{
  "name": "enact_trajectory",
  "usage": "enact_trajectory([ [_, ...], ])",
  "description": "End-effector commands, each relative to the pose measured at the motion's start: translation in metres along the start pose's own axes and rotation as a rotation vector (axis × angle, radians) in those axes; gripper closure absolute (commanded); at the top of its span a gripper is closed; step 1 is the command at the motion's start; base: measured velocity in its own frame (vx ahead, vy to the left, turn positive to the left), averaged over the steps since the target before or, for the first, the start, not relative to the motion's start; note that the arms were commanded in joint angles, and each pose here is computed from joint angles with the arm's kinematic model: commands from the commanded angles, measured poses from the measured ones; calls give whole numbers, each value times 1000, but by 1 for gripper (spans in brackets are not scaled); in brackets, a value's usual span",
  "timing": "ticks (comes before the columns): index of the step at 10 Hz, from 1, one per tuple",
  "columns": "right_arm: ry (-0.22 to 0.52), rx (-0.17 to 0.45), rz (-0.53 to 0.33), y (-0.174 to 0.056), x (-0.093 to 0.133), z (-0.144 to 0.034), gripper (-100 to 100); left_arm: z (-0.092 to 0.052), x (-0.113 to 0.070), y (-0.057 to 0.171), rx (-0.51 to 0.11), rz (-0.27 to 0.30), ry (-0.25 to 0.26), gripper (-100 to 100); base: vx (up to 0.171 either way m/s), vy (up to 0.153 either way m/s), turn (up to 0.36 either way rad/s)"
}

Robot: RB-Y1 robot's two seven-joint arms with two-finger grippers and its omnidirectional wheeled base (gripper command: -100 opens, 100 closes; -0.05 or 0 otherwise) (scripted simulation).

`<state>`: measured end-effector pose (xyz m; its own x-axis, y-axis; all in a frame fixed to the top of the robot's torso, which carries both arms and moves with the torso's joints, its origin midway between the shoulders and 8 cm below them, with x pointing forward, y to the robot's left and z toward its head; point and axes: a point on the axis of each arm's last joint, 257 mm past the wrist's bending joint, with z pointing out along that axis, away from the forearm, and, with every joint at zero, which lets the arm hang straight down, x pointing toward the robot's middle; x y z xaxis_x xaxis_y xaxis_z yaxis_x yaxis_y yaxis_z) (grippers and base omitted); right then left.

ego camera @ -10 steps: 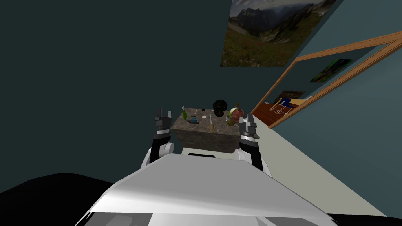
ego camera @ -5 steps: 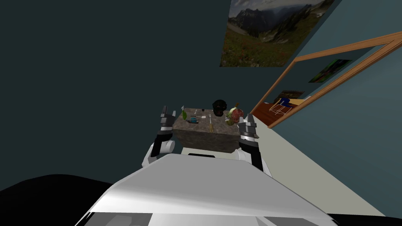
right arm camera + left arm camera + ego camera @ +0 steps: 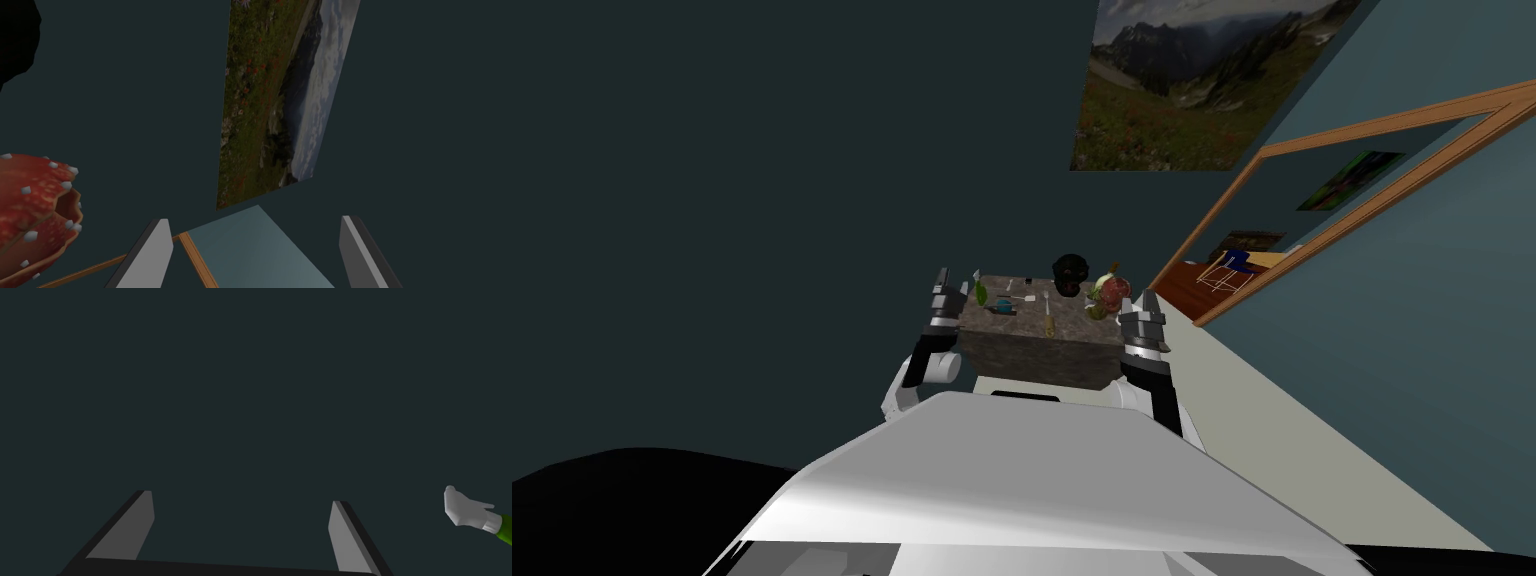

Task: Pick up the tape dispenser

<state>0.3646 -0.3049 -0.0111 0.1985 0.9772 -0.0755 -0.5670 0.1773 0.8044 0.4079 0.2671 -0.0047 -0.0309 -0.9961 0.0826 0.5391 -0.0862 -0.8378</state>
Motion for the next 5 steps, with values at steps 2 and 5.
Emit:
enact_trajectory([
  [2, 0, 0, 0, 0, 0, 0, 0, 12, 13, 16, -56, -59, 38, -100, 6, -13, -10],
  [5, 0, 0, 0, 0, 0, 0, 0, 17, 19, 33, -120, -86, 50, -100, 6, -13, -5],
])
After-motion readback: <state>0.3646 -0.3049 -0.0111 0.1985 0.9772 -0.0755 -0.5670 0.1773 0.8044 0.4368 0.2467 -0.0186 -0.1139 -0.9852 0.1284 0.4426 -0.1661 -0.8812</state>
